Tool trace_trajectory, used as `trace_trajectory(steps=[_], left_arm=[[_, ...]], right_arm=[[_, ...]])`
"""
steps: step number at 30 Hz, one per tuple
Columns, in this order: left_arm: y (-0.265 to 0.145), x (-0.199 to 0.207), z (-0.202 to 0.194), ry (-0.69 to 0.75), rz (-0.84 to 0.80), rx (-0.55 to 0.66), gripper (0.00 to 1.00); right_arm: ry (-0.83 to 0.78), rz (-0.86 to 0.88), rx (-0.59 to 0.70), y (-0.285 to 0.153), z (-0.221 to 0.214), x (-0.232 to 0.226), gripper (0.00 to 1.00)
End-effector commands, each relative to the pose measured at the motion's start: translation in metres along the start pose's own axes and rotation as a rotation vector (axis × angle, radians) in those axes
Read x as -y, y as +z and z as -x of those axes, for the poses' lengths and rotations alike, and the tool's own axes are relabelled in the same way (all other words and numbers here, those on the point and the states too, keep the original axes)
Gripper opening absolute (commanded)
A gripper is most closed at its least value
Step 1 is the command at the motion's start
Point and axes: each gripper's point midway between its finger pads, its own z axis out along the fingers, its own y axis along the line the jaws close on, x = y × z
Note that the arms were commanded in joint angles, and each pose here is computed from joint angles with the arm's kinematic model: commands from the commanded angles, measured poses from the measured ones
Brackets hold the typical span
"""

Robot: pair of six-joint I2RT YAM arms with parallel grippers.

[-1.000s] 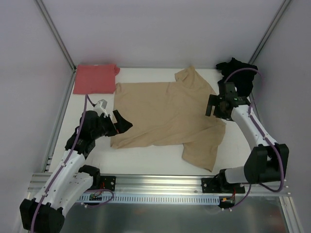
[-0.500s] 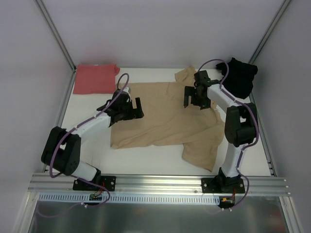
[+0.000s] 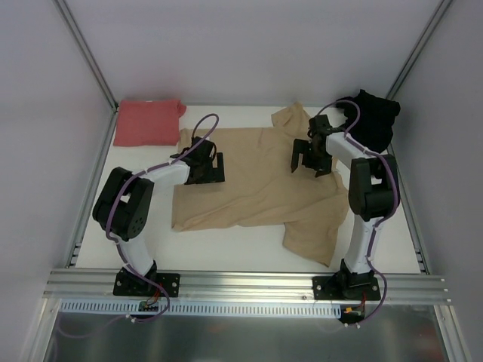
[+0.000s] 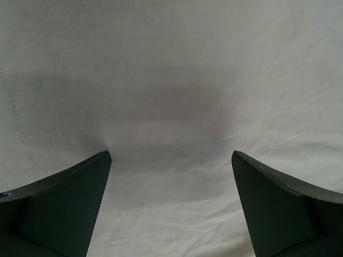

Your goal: Fold and stack the t-shirts

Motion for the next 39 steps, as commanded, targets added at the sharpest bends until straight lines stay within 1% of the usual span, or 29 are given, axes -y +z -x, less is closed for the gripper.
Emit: trace_trajectory(steps=[1,9,15,17,18,22,27,30,32,33,35,36,37,39], left_arm=[[0.003,-0.009,-0.001,0.014,0.064,-0.036,0.99],[-0.001,-0.019,-0.028,0.008,0.084,-0.113,0.99],[-0.014,-0.018,-0.052,-0.036,0.041,-0.158,0.99],[-0.017,-0.021,-0.070,-0.051,0.028,-0.192,0.99],[-0.021,-0.025,-0.081,-0.065,0.026,-0.204,0.99],[-0.038,-0.031,-0.106,-0.108,-0.010,-0.215,0.99],[-0.059,-0.034,-0.117,-0.122,-0.033,-0.199,0.99],[-0.073,-0.033,-0.110,-0.126,-0.057,-0.156,0.99],[-0.084,-0.027,-0.095,-0.123,-0.093,-0.099,0.98],[-0.088,-0.025,-0.090,-0.120,-0.101,-0.080,0.99],[-0.105,-0.019,-0.067,-0.114,-0.135,-0.003,0.99],[-0.111,-0.017,-0.059,-0.115,-0.148,0.025,0.99],[-0.125,-0.010,-0.042,-0.104,-0.184,0.086,0.99],[-0.140,-0.005,-0.026,-0.099,-0.216,0.151,0.99]], right_arm=[[0.031,0.026,-0.038,0.004,-0.016,-0.002,0.99],[0.072,0.034,-0.074,0.002,-0.047,0.005,1.00],[0.092,0.079,-0.121,-0.010,-0.076,0.003,1.00],[0.104,0.104,-0.126,-0.014,-0.084,0.001,0.99],[0.110,0.101,-0.150,-0.014,-0.098,0.004,0.99],[0.115,0.100,-0.115,-0.033,-0.115,0.011,1.00],[0.125,0.072,-0.085,-0.048,-0.137,0.025,0.99],[0.124,0.058,-0.033,-0.058,-0.135,0.030,0.99],[0.112,0.066,0.012,-0.065,-0.125,0.029,0.99],[0.104,0.077,0.064,-0.077,-0.112,0.026,0.99],[0.075,0.080,0.119,-0.092,-0.096,0.024,0.99],[0.060,0.084,0.180,-0.107,-0.074,0.020,1.00],[0.048,0.080,0.211,-0.116,-0.063,0.019,0.99],[0.008,0.068,0.255,-0.131,-0.044,0.018,0.99]])
